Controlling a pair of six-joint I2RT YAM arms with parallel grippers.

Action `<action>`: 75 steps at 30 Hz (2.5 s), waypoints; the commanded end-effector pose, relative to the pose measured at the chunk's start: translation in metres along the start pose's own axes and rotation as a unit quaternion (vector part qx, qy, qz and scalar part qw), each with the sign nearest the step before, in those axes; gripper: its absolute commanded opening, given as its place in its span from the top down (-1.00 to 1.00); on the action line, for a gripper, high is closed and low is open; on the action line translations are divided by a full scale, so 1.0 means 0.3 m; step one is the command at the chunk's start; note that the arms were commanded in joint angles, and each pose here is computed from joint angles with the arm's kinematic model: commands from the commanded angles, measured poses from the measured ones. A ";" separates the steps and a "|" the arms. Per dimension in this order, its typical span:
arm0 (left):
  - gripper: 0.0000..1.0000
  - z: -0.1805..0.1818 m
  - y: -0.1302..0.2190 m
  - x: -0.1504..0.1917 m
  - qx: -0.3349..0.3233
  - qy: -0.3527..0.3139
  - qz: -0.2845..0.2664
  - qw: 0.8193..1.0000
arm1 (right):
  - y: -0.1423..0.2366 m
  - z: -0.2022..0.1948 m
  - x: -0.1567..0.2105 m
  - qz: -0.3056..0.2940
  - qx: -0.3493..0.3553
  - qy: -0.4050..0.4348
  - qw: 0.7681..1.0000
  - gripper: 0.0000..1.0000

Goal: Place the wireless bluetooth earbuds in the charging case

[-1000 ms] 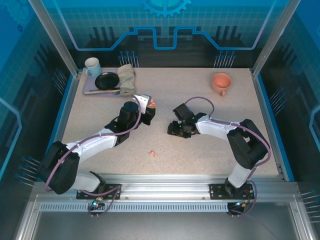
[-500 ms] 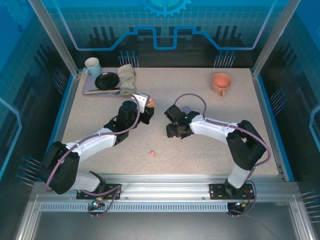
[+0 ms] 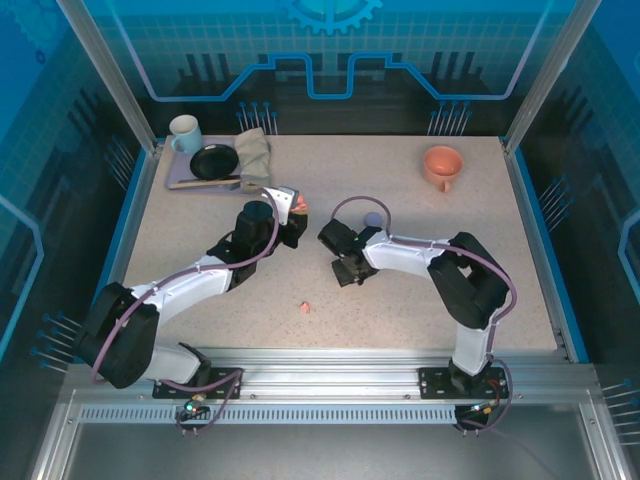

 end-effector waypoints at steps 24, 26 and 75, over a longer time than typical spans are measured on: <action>1.00 -0.014 0.021 -0.042 0.013 0.005 -0.017 1.000 | -0.004 -0.036 0.066 0.015 -0.050 -0.086 0.995 0.52; 1.00 -0.013 0.024 -0.043 0.013 0.004 -0.017 1.000 | 0.011 -0.055 0.076 0.014 -0.031 -0.101 0.994 0.52; 1.00 0.057 0.135 -0.169 0.015 0.033 -0.083 0.996 | 0.034 -0.098 0.166 0.063 0.024 -0.261 0.963 0.00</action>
Point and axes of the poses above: each hand's point on the last joint's axis, 136 mm out from that joint toward the fingers, its own y axis back along the fingers, its own z axis along the line the jaws close on, x = y × z, the point moved 5 cm from there along y, back along the fingers, and after that the axes turned 14 degrees about y, right-handed, at the moved point
